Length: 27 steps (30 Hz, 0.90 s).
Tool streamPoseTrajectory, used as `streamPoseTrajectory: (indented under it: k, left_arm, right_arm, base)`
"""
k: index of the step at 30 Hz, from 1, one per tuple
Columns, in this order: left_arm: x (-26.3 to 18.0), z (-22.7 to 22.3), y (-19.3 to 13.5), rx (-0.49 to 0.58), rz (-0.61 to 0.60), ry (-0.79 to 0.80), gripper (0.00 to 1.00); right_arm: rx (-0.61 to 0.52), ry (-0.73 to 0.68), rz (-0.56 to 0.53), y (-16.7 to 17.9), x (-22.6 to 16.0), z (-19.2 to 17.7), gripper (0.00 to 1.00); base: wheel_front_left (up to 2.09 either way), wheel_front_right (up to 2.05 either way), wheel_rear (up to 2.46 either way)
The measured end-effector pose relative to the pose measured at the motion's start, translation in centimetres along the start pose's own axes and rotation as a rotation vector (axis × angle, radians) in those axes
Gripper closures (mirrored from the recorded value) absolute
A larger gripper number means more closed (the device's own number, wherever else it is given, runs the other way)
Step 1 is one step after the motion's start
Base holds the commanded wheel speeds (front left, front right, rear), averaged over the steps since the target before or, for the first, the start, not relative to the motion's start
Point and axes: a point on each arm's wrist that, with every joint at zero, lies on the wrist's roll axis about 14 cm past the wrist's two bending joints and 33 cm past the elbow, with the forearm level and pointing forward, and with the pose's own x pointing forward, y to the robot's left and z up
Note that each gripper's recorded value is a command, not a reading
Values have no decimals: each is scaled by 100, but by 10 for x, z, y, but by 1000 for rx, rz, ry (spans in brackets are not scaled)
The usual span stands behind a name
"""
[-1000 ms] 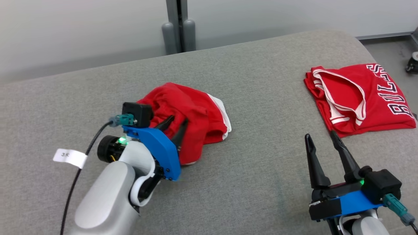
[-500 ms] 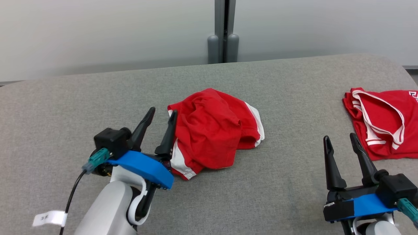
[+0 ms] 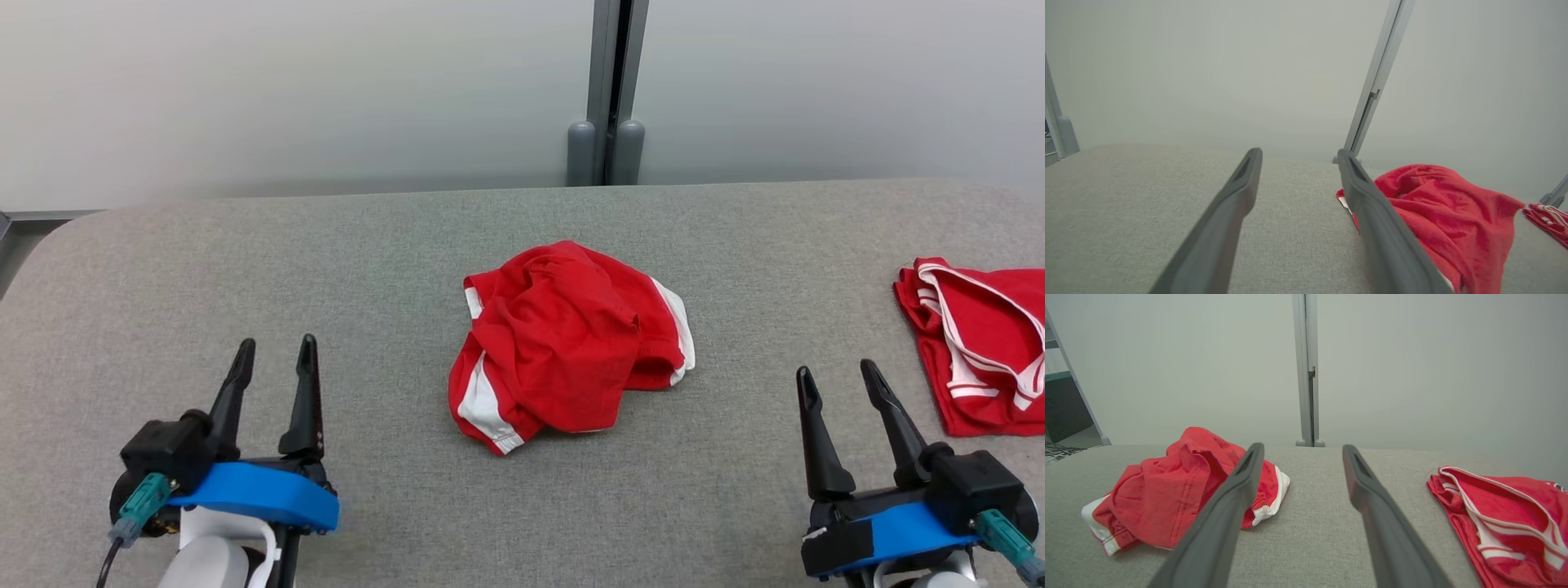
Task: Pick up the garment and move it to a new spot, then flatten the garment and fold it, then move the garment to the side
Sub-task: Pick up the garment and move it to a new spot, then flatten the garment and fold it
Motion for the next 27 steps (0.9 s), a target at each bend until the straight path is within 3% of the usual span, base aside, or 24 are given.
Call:
streamPoseTrajectory:
  k: [12,27]
  left_arm:
    - [-27,-3,39,46,108,18,0]
    - [-29,-7,37,41,108,26,0]
  right_arm:
    - [19,63,-33,-8,-19,-15,0]
    - [39,88,-13,0,-23,-21,0]
  base:
    - [0,0,0]
    - [0,0,0]
